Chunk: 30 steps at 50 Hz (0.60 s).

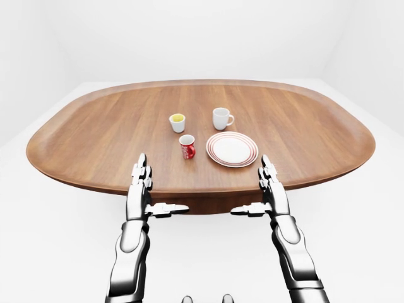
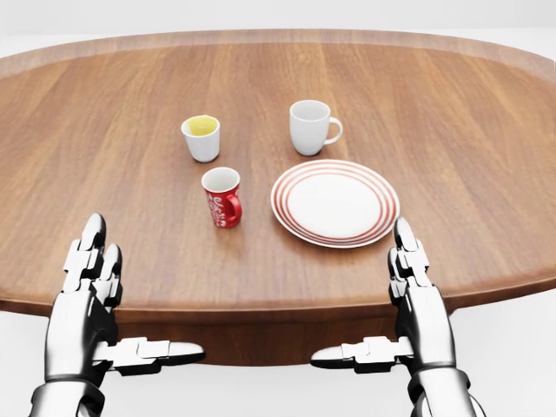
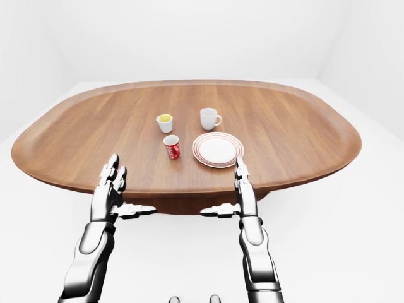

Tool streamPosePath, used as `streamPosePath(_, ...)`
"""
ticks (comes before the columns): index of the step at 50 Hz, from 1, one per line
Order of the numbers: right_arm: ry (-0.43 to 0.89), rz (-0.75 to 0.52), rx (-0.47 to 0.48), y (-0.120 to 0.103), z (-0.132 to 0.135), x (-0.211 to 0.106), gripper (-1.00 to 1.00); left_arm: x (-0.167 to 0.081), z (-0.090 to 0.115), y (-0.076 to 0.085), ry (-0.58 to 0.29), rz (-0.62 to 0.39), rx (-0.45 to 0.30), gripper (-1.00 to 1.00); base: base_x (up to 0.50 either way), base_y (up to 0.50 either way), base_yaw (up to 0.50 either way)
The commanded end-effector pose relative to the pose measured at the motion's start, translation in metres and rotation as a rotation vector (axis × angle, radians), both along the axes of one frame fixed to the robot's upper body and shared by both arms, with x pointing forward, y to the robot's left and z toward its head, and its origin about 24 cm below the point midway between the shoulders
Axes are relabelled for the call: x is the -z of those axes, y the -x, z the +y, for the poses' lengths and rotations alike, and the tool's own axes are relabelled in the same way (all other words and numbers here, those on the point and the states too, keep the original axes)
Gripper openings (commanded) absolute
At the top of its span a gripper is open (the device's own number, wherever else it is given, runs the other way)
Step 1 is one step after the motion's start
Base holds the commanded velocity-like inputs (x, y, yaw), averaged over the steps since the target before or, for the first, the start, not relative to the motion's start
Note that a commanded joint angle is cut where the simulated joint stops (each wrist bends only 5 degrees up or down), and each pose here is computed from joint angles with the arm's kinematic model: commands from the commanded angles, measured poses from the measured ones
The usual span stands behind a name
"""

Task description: Pick up the red mug and put it on the plate

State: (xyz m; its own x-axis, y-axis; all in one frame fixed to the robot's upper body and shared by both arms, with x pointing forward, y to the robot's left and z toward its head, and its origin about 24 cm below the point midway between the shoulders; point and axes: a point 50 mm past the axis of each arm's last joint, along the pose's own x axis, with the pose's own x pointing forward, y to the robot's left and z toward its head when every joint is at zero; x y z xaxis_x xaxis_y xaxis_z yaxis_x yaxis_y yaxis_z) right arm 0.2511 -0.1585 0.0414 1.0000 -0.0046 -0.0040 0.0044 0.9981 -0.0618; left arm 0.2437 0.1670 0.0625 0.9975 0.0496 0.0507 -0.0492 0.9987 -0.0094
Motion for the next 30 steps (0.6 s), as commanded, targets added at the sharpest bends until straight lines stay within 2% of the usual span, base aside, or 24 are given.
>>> streamPosePath(1, 0.001, 0.003, 0.002, 0.000, 0.000, 0.001, 1.00, -0.001, 0.001, 0.001, 0.001, -0.001, -0.003, 1.00, 0.00, 0.39, 0.00)
streamPosePath(10, 0.003, 0.008, 0.004, -0.001, -0.001, 0.002, 1.00, -0.001, 0.001, 0.000, 0.001, 0.000, -0.004, 1.00, 0.00, 0.35, 0.00)
streamPosePath(26, 0.001, 0.010, 0.015, -0.006, -0.003, 0.005, 1.00, 0.004, -0.001, -0.004, 0.001, 0.030, 0.016, 1.00, 0.00, 0.00, 0.00)
streamPosePath(30, -0.009, -0.001, 0.035, -0.012, -0.007, -0.004, 1.00, -0.012, 0.000, -0.009, 0.010, -0.039, 0.026, 1.00, 0.00, 0.00, 0.00)
